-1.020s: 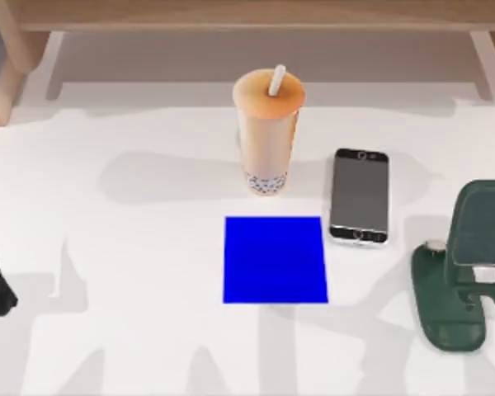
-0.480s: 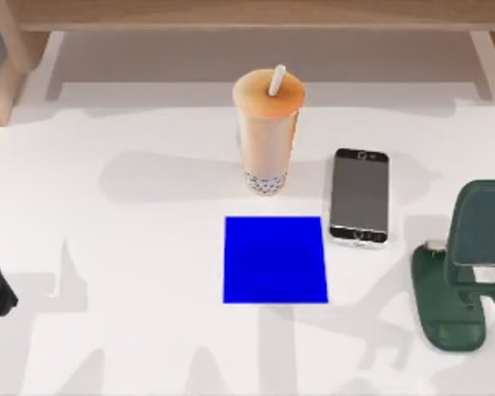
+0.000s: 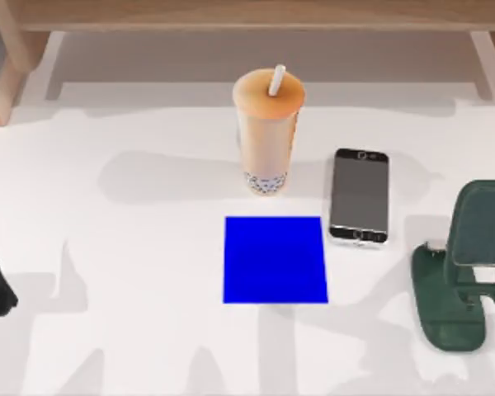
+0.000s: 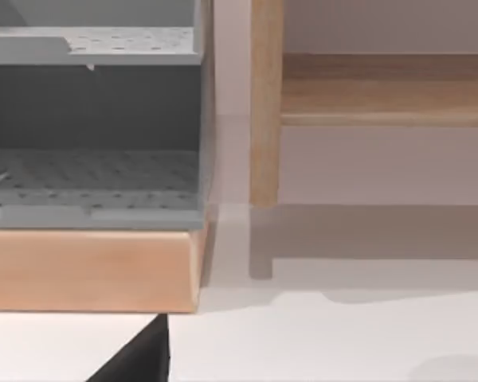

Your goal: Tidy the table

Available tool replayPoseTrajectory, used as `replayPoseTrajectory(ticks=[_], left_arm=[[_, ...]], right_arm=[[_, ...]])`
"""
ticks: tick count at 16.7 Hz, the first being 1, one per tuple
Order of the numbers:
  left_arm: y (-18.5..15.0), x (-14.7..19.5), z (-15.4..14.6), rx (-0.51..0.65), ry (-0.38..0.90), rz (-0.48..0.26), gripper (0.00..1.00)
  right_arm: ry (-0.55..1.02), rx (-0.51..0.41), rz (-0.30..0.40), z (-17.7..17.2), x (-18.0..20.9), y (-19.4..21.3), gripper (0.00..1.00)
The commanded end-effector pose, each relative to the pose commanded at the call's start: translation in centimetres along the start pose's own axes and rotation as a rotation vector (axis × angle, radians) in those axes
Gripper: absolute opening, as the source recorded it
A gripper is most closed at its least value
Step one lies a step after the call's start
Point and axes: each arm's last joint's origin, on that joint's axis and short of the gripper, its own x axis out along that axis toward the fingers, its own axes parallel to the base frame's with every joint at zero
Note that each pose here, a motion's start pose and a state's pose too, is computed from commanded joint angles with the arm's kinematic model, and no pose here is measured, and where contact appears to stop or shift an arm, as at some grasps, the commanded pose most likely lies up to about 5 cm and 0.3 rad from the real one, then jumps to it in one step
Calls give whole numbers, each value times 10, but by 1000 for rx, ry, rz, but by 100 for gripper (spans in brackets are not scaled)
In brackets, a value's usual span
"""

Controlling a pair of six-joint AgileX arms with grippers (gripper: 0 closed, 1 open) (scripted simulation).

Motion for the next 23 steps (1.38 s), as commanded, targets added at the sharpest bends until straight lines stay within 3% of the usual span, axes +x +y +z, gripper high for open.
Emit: replayPoseTrajectory(ticks=[5,10,13,19,23], left_arm=[[0,0,0,0,0,0,100],[0,0,0,0,0,0,100],[0,0,0,0,0,0,100],[0,0,0,0,0,0,100],[0,0,0,0,0,0,100]], right_arm=[[-18,-285,247,-11,17,-25,100],[-94,-496,418,-22,34,-41,100],[-119,-538,459,-25,39,-45,100],[-119,-541,458,-24,39,-44,100],[-119,-537,462,-25,64,-35,100]])
